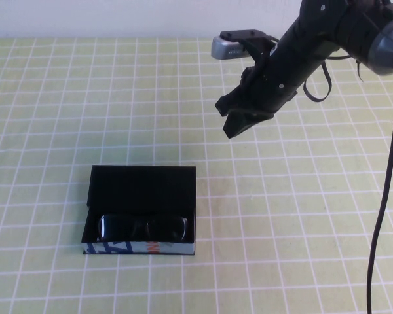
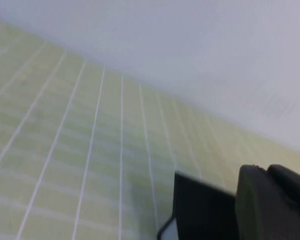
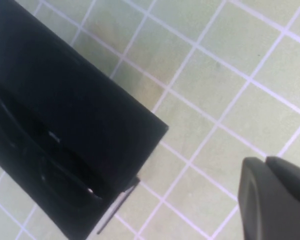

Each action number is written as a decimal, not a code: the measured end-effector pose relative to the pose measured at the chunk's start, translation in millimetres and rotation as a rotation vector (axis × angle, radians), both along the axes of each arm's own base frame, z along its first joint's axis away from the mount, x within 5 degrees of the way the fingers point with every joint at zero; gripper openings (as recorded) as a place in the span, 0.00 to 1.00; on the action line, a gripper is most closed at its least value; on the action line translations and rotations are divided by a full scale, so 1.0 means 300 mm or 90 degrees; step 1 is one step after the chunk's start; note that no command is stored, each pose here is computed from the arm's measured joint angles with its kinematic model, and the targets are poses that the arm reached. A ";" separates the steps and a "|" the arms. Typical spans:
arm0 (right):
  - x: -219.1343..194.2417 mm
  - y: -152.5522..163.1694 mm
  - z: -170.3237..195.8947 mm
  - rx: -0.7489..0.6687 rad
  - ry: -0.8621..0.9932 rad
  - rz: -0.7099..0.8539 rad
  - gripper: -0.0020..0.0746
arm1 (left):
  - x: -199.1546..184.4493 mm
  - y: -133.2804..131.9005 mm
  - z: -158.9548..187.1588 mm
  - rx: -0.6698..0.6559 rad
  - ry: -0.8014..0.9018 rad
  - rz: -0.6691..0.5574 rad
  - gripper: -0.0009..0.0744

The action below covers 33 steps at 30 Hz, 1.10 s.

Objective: Return glasses to glasses case
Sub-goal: Close the glasses case

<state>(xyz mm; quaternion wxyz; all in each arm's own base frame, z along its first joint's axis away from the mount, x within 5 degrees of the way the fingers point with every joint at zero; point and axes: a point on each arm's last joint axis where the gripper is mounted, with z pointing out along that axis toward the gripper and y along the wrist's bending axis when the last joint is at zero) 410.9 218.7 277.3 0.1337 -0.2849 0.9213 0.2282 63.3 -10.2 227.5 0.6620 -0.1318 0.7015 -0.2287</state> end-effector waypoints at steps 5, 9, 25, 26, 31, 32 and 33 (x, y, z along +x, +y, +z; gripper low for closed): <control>-0.001 0.005 -0.001 0.010 0.006 0.000 0.01 | 0.091 -0.046 0.024 0.058 0.275 -0.082 0.01; 0.006 0.009 -0.029 0.008 0.018 -0.001 0.01 | 0.207 -0.091 0.027 0.157 0.469 -0.202 0.01; 0.048 -0.020 -0.098 0.014 0.049 -0.024 0.01 | 0.517 -0.231 -0.244 0.069 0.542 -0.449 0.01; 0.051 -0.017 -0.113 0.015 0.056 -0.023 0.01 | 0.524 -0.232 -0.253 0.067 0.541 -0.449 0.01; 0.066 0.003 -0.189 0.034 0.088 -0.012 0.01 | 0.546 -0.235 -0.280 0.069 0.526 -0.449 0.01; 0.069 0.008 -0.206 0.040 0.096 -0.012 0.01 | 0.549 -0.236 -0.283 0.070 0.522 -0.448 0.01; 0.072 0.012 -0.223 0.044 0.105 -0.010 0.01 | 0.552 -0.236 -0.284 0.071 0.517 -0.448 0.01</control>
